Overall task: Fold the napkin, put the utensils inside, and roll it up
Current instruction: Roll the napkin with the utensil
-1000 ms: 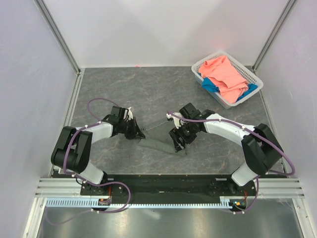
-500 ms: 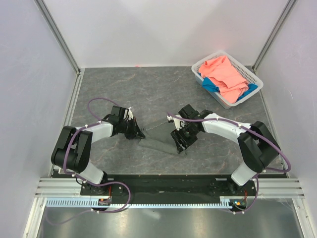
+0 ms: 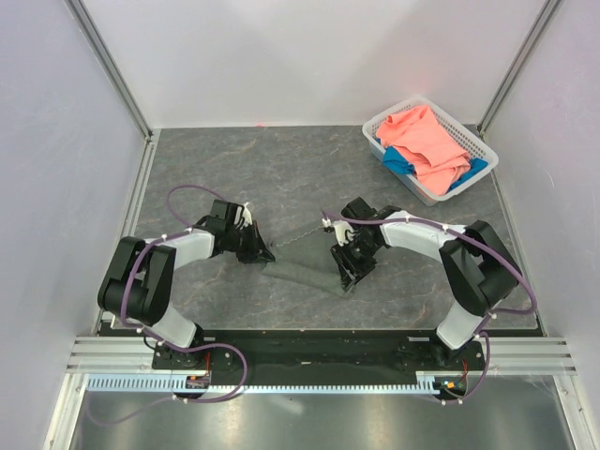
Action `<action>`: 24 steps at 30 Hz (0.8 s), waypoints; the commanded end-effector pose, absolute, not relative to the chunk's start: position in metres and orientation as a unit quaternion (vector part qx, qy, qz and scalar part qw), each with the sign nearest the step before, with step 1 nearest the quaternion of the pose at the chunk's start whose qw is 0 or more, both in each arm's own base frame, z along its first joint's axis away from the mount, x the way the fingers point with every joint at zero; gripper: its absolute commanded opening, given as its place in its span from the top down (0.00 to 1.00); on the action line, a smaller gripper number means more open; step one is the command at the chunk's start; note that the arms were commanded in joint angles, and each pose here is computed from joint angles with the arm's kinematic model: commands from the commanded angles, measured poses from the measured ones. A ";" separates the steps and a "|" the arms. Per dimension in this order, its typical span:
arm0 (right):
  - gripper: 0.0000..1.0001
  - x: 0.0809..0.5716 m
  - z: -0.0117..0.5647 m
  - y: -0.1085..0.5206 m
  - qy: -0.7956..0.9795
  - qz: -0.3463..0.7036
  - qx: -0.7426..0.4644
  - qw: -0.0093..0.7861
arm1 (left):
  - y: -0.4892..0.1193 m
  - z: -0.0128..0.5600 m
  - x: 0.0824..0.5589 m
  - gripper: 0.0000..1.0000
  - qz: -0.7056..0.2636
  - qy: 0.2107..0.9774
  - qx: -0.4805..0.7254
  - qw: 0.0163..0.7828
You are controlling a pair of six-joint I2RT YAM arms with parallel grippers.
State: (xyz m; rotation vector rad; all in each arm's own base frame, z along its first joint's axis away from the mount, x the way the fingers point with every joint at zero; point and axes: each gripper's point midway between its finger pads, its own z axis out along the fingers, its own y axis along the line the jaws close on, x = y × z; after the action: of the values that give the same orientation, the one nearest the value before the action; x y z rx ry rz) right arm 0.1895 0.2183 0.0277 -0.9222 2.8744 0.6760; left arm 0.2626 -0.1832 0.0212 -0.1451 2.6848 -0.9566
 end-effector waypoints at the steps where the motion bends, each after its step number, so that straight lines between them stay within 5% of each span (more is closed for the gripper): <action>1: 0.56 0.183 0.016 0.207 0.937 0.207 -0.280 -0.009 | -0.174 0.013 0.267 0.98 -0.303 0.940 -0.038 0.151; 7: 0.53 0.186 0.024 0.206 0.939 0.205 -0.274 -0.001 | -0.175 0.011 0.267 0.98 -0.303 0.941 -0.037 0.146; 14: 0.25 0.201 0.056 0.208 0.941 0.193 -0.275 0.035 | -0.176 0.007 0.266 0.98 -0.305 0.942 -0.038 0.136; 24: 0.11 0.246 0.121 0.225 0.922 0.145 -0.322 0.158 | -0.176 0.006 0.265 0.98 -0.307 0.942 -0.039 0.132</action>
State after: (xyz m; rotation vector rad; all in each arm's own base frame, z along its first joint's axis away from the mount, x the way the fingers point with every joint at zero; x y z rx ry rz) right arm 0.2239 0.2165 0.0834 -0.8579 2.8153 0.5374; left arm 0.2643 -0.1864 0.0187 -0.1463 2.7043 -0.9817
